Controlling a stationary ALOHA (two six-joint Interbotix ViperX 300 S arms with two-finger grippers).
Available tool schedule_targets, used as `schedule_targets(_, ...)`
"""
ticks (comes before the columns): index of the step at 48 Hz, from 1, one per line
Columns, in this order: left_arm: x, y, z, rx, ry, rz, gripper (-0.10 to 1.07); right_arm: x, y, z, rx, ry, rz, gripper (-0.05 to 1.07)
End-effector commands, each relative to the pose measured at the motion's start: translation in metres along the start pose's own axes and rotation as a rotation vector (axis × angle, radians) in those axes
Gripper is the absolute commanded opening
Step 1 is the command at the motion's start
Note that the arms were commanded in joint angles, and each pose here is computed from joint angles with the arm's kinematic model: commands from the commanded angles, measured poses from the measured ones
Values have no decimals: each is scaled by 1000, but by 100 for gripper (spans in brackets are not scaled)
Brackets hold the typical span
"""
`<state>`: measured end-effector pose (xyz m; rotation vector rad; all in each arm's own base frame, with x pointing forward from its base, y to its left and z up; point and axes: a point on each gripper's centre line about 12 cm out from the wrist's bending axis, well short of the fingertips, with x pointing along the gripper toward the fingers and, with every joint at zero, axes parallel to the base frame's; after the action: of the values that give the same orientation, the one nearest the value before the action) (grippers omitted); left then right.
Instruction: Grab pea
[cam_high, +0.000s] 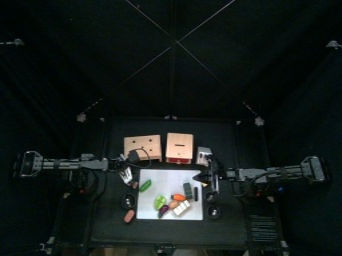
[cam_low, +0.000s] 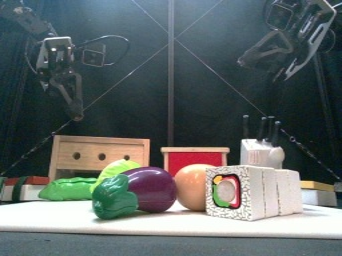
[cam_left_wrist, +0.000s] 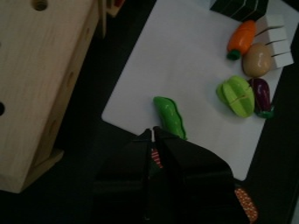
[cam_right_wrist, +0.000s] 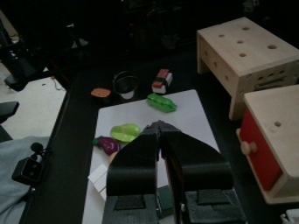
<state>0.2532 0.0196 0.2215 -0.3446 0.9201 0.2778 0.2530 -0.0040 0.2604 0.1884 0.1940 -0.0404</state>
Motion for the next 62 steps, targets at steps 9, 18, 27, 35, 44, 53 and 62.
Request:
schedule_targets(9, 22, -29, -10, 23, 30, 59, 60, 0, 0, 6, 8, -13, -2, 3)
schedule_targets(18, 44, -37, -18, 30, 61, 115, 76, 0, 0, 6, 8, -7, -3, 3)
schedule_targets(27, 67, -44, -27, 16, 112, 135, 86, 0, 0, 3, 8, 2, -4, 3)
schedule_targets(35, 84, -53, -25, 20, 144, 146, 87, 4, -1, 0, 10, 17, -7, 3)
schedule_targets(44, 99, -61, -25, 18, 177, 156, 87, 8, -2, -4, 8, 39, -11, 3)
schedule_targets(53, 108, -60, -31, -3, 220, 180, 87, 11, -1, -7, 8, 52, -8, 3)
schedule_targets(62, 115, -58, -34, -7, 235, 190, 87, 11, -1, -8, 6, 55, -8, 3)
